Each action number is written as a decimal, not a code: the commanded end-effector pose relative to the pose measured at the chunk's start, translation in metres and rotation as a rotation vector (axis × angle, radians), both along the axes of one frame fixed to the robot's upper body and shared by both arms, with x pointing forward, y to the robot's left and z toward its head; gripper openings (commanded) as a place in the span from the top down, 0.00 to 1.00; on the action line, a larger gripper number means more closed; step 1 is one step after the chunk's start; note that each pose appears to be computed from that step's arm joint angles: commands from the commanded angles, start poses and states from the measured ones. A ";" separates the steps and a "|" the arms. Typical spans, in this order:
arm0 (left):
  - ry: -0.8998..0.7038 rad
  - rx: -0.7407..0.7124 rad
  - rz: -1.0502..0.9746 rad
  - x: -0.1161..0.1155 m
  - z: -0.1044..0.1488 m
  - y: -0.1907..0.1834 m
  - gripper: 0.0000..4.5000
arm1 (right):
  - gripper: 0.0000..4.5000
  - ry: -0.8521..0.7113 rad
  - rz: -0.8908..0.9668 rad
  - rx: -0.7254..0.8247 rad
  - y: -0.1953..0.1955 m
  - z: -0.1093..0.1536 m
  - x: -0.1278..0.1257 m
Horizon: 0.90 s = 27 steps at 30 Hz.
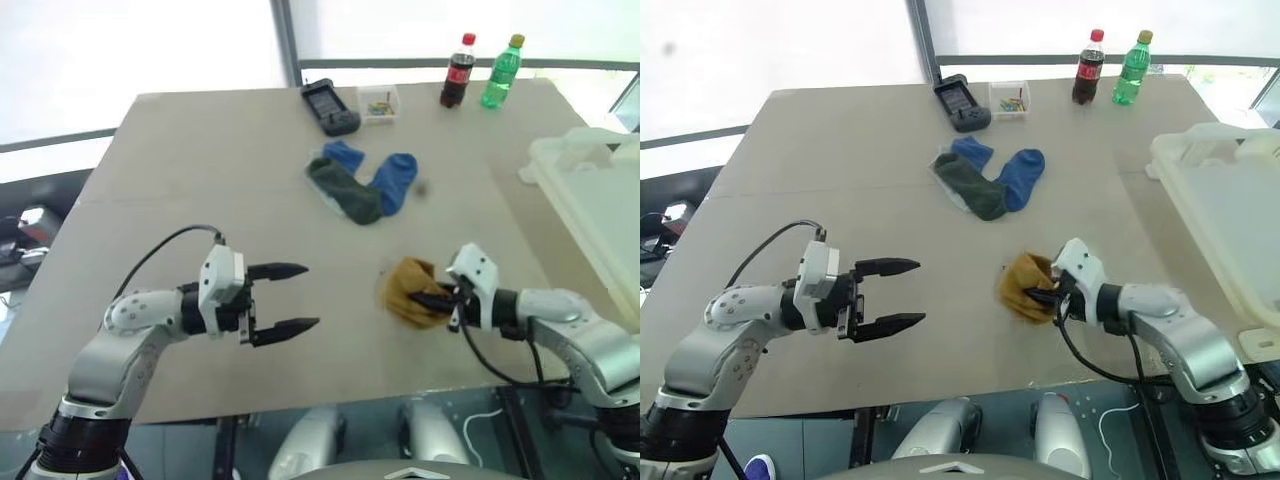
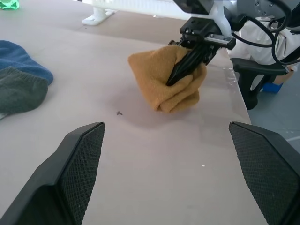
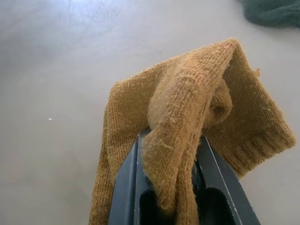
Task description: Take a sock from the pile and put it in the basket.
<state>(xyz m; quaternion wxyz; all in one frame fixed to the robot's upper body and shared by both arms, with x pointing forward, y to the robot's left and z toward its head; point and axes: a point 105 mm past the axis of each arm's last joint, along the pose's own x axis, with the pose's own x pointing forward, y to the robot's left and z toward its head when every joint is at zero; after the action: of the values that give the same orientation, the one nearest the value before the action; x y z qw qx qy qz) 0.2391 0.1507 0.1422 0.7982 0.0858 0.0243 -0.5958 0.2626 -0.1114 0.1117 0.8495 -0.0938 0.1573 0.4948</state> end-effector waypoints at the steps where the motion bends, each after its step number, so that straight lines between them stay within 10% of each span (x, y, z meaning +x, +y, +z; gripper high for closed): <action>1: -0.034 -0.012 -0.012 0.001 0.003 -0.004 0.00 | 1.00 -0.051 -0.002 0.110 0.000 0.029 -0.004; 17: -0.061 -0.078 -0.014 0.013 0.010 -0.010 0.00 | 1.00 -0.183 -0.483 0.409 -0.135 0.141 0.007; 27: -0.134 -0.191 -0.019 0.027 0.040 -0.028 0.00 | 1.00 0.004 -0.965 0.443 -0.235 0.134 0.035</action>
<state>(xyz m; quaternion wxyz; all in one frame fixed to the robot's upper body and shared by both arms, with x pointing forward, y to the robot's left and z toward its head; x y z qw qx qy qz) 0.2673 0.1237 0.1713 0.7987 0.0512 -0.0671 -0.5958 0.2988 -0.3391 0.2331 0.9759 0.1805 0.0891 0.0837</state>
